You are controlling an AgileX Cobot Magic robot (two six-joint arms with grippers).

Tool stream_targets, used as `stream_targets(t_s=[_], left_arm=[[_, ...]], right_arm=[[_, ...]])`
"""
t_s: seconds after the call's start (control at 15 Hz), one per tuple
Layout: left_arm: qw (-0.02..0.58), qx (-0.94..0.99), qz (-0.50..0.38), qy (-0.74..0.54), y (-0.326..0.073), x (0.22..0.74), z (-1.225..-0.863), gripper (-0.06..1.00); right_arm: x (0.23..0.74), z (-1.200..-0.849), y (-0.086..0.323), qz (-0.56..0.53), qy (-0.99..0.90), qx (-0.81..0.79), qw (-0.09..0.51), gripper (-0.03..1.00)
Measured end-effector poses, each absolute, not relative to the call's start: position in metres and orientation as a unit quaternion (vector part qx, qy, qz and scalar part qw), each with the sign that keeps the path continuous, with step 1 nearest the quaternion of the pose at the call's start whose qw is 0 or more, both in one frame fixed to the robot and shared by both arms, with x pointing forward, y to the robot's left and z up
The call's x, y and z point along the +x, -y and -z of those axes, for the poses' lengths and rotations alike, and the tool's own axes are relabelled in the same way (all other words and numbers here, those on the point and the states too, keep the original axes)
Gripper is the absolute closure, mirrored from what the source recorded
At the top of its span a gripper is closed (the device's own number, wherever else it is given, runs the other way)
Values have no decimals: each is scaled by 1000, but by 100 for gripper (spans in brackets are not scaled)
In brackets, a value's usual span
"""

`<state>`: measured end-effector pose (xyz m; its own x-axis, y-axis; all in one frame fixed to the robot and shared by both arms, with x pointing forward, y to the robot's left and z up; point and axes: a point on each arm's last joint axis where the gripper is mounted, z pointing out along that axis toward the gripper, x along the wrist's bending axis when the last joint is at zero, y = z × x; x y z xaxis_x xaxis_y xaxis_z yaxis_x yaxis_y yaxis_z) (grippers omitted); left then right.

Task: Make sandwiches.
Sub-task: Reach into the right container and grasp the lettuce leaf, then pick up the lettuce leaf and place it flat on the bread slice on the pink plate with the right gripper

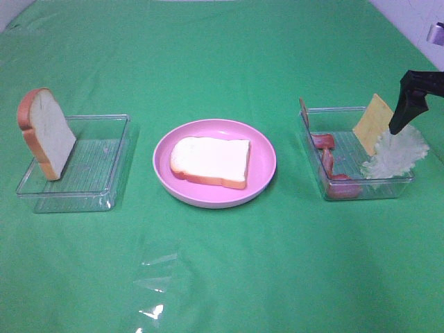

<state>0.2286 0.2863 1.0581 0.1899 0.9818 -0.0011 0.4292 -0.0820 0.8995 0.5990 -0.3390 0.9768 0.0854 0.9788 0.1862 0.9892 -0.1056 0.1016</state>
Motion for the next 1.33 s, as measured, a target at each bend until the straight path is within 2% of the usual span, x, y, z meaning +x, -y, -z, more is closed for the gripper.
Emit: stream_targets(t_s=[0.33,0.53,0.6,0.67,0.73,0.8,0.87,0.93,1.33], left_arm=[[410,654,-337,-540,-286,229,-1058,-5],[410,653,-338,-540,-286,229,-1058,-5],[410,653,-338,-540,-286,229,-1058,-5],[410,653,-338,-540,-286,229,-1058,-5],[410,653,-338,-540,-286,229,-1058,-5],[410,653,-338,-540,-286,229,-1058,-5],[410,653,-338,-540,-286,229,-1058,-5],[410,653,-338,-540,-286,229,-1058,-5],[410,653,-338,-540,-286,229,-1058,-5]], right_arm=[[608,-954,339,103,671,-733,43,5],[611,-941,338,102,667,-736,55,22],[611,-941,338,101,667,-736,56,25],[612,-941,338,102,665,-737,55,33],[612,-941,338,102,663,-740,55,46],[612,-941,338,102,663,-740,55,64],[612,-941,338,102,663,-740,55,72],[612,-941,338,103,664,-739,55,95],[610,-947,338,106,662,-741,52,95]])
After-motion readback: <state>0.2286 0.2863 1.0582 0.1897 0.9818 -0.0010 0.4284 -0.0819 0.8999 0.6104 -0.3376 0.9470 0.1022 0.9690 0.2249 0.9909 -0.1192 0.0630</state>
